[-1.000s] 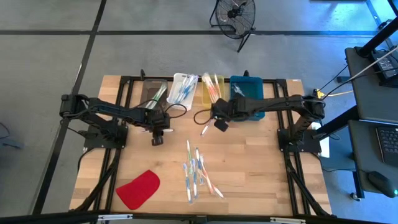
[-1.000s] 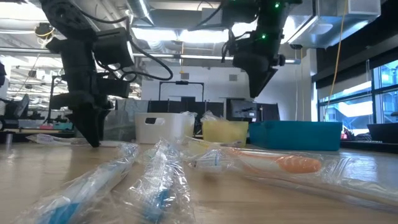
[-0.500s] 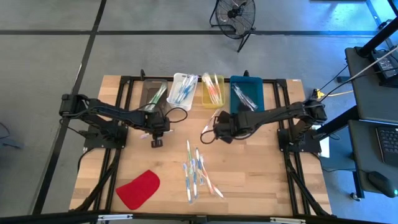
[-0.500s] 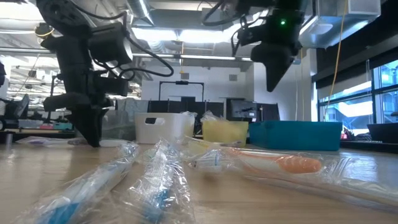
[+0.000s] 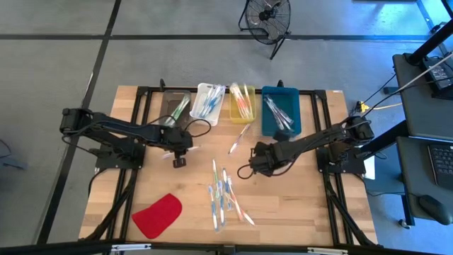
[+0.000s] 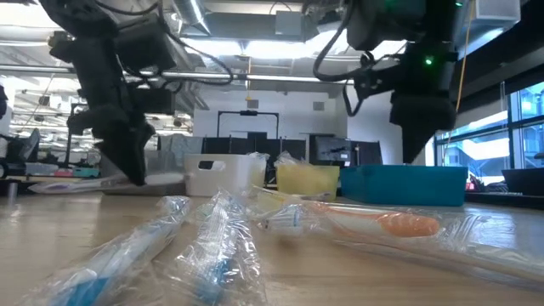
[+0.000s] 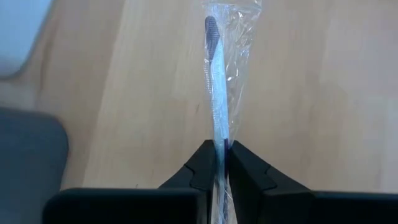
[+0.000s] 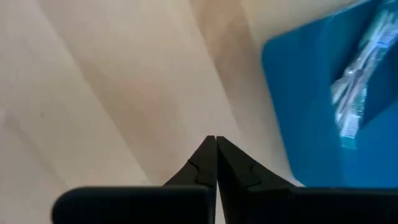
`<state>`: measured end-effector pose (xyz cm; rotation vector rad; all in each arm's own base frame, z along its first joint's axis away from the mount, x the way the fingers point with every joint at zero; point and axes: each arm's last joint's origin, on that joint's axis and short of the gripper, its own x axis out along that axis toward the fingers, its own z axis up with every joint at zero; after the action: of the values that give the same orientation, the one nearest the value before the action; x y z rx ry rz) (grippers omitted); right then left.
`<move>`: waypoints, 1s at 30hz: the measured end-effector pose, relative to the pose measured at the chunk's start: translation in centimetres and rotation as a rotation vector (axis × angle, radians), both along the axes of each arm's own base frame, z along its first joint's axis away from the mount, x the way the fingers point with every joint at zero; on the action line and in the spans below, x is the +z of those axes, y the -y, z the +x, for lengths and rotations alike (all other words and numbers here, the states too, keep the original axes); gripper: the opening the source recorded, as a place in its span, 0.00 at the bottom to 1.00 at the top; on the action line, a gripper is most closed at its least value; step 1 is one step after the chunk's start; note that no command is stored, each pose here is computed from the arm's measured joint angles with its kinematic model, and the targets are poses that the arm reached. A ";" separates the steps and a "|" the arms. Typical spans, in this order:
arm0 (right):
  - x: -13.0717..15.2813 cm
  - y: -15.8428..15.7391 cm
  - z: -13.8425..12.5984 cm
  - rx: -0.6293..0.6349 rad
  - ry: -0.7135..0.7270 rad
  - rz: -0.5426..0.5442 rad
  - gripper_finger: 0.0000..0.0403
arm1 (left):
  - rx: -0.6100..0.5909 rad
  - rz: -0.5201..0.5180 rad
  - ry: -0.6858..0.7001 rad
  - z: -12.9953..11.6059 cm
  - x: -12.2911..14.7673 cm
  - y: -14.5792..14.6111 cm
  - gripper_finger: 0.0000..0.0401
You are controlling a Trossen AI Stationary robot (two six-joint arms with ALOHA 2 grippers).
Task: Pick & Place Toothbrushes
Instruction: Put the violet toothbrush into the blue bin
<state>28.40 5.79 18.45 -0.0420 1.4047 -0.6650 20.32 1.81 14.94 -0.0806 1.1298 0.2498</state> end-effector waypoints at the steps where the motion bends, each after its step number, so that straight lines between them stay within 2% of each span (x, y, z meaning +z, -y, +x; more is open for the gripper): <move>1: -0.3 -0.2 -0.1 0.007 0.001 0.005 0.01 | 0.003 0.000 0.017 0.0 0.2 0.0 0.06; 7: -1.4 -1.3 -0.9 0.036 0.036 0.017 0.01 | 0.000 -0.022 0.146 0.5 1.4 0.0 0.06; 10: -1.7 -1.8 -1.0 0.046 0.107 0.050 0.01 | -0.015 -0.026 0.240 1.2 2.0 0.2 0.07; 17: -1.5 -3.0 -0.1 0.129 0.356 0.134 0.01 | -0.059 -0.013 0.421 2.5 3.3 0.8 0.07; 30: 0.8 -4.5 3.5 0.372 0.736 0.157 0.06 | -0.120 0.000 0.639 3.8 5.0 2.1 0.07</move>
<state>31.86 10.31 19.27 0.0610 0.7029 -0.2121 24.10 -0.30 19.94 -0.0840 0.4963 0.1018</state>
